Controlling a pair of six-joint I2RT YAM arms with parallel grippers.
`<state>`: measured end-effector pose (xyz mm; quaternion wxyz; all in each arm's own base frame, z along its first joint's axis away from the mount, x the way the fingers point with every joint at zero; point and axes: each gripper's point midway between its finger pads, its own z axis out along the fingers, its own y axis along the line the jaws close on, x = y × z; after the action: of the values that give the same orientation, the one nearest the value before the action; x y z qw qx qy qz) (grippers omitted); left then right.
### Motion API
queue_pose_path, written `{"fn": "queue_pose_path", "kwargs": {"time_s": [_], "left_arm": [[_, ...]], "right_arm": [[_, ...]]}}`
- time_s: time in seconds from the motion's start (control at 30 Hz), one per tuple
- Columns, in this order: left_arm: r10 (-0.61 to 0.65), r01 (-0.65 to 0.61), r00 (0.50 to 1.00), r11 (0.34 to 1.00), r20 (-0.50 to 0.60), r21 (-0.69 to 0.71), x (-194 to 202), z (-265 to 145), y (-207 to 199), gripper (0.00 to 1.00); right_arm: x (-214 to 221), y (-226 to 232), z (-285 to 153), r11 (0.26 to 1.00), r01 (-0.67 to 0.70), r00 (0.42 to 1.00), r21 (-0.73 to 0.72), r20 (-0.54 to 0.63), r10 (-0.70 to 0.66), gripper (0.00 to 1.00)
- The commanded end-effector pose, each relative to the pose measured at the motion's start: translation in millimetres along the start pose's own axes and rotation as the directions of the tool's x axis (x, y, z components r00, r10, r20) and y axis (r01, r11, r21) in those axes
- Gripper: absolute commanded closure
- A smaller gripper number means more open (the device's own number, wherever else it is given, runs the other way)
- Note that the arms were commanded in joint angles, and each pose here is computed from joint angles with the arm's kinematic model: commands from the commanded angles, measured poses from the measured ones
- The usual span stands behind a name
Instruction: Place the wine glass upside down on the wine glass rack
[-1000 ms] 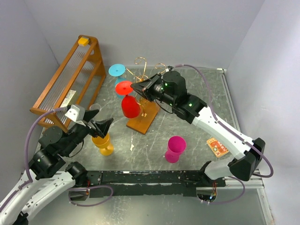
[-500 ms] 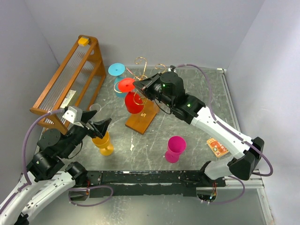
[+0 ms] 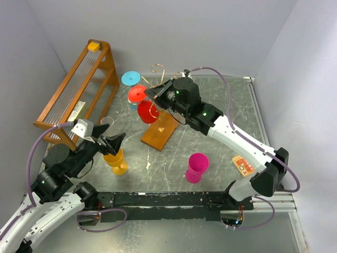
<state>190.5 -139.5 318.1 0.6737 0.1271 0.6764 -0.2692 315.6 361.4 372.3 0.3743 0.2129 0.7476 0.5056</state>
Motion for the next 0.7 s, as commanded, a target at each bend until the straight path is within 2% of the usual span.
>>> {"fn": "queue_pose_path", "kwargs": {"time_s": [0.0,0.67], "left_arm": [[0.002,-0.003,1.0,1.0,-0.016,-0.024,6,2,5,0.1],[0.009,-0.01,0.999,0.999,-0.034,-0.051,10,2,10,0.11]], "right_arm": [[6,25,-1,0.996,0.034,0.999,-0.085,-0.035,-0.037,1.0],[29,33,3,0.985,0.076,0.985,-0.154,-0.143,-0.099,1.0]]}}
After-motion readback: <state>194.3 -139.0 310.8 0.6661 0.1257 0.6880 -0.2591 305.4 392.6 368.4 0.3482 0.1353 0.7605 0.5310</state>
